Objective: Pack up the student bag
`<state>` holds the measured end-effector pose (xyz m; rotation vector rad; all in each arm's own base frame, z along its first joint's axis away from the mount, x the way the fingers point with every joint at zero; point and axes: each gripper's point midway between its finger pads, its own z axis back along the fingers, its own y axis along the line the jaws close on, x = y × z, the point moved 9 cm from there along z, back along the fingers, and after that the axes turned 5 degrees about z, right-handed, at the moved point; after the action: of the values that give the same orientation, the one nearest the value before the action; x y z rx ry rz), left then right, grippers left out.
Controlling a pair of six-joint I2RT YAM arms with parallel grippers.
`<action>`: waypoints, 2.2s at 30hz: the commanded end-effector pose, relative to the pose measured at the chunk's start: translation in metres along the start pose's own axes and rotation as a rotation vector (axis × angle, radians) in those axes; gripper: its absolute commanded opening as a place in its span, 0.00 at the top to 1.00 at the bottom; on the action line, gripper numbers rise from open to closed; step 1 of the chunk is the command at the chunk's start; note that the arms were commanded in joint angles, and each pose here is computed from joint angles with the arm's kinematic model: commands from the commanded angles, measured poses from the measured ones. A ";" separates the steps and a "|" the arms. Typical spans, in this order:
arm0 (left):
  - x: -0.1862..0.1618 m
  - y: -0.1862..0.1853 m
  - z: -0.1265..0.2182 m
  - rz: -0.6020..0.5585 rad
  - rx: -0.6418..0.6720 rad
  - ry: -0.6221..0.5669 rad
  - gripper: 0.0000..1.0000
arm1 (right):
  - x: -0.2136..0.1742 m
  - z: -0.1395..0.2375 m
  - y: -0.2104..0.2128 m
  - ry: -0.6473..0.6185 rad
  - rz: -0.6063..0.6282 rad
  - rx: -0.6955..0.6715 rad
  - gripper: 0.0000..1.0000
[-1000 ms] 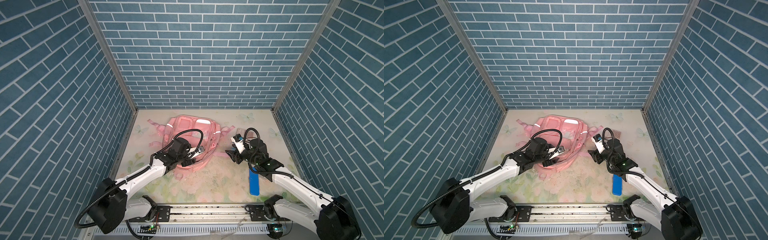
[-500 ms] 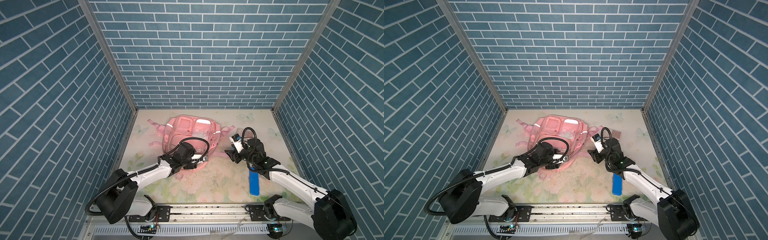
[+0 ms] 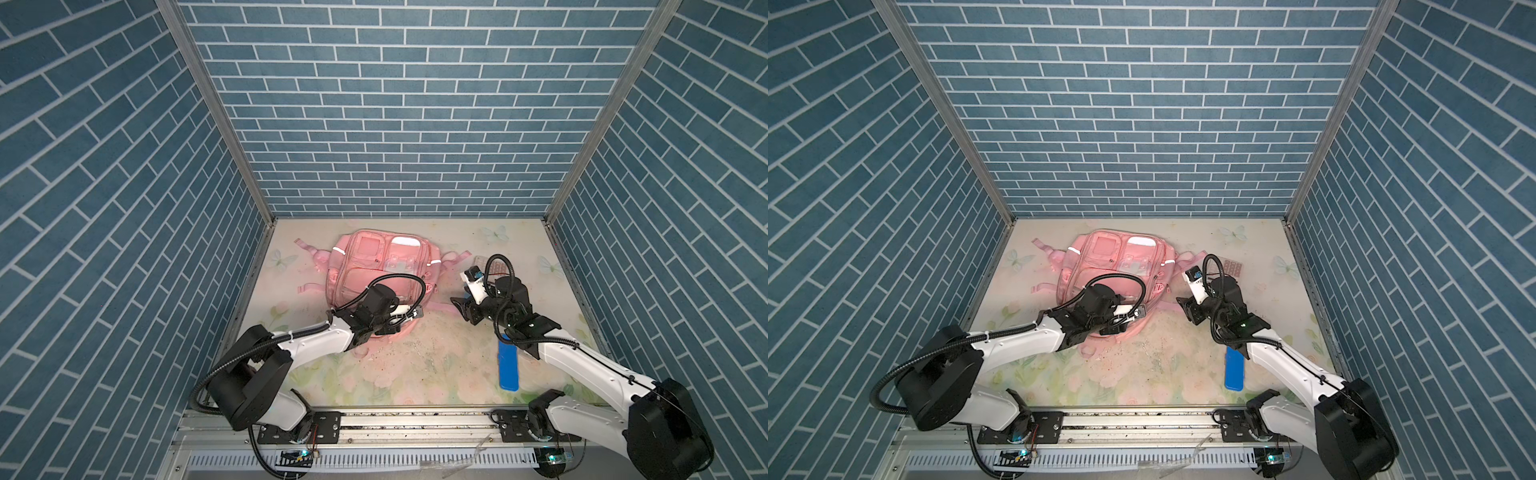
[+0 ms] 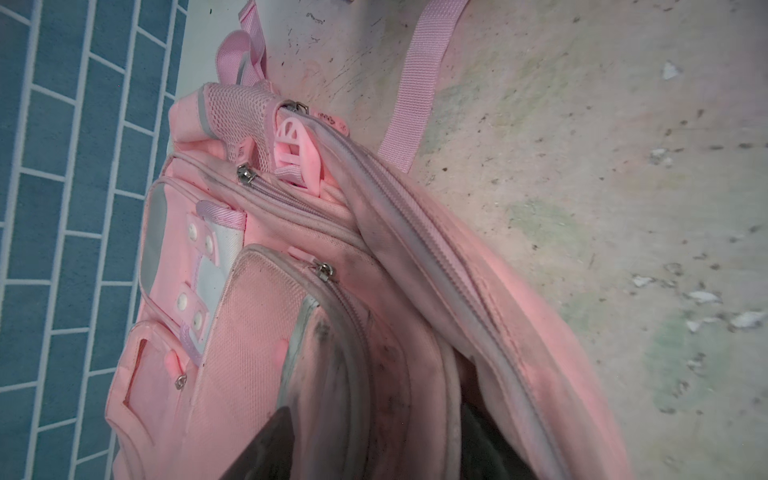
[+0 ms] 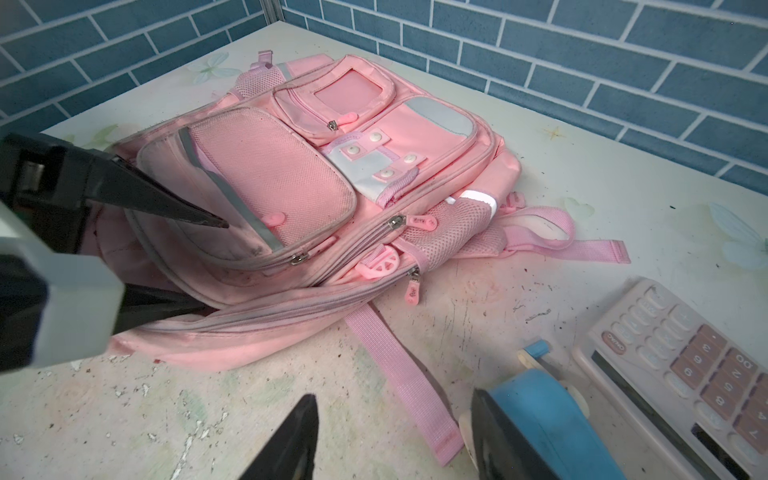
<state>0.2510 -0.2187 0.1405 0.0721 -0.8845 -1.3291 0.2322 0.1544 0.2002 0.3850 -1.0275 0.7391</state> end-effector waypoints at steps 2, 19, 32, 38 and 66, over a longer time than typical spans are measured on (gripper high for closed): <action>0.010 0.014 -0.009 0.064 0.083 -0.007 0.42 | 0.003 0.004 0.001 -0.036 0.014 0.009 0.42; 0.035 0.040 0.050 0.182 0.177 -0.143 1.00 | 0.003 -0.001 0.010 -0.091 0.061 0.121 0.48; 0.010 0.050 0.102 0.214 0.137 -0.332 1.00 | 0.043 -0.046 0.007 -0.153 0.178 0.292 0.50; 0.004 0.050 0.109 0.139 0.109 -0.338 1.00 | 0.038 -0.067 0.011 -0.166 0.264 0.404 0.50; -0.018 0.064 0.127 0.015 0.063 -0.396 1.00 | 0.016 -0.168 -0.036 -0.118 0.106 0.614 0.53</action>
<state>0.2267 -0.1298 0.2280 -0.1596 -1.1381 -1.2869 0.3675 0.2344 0.1386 0.8657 -0.9627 1.1393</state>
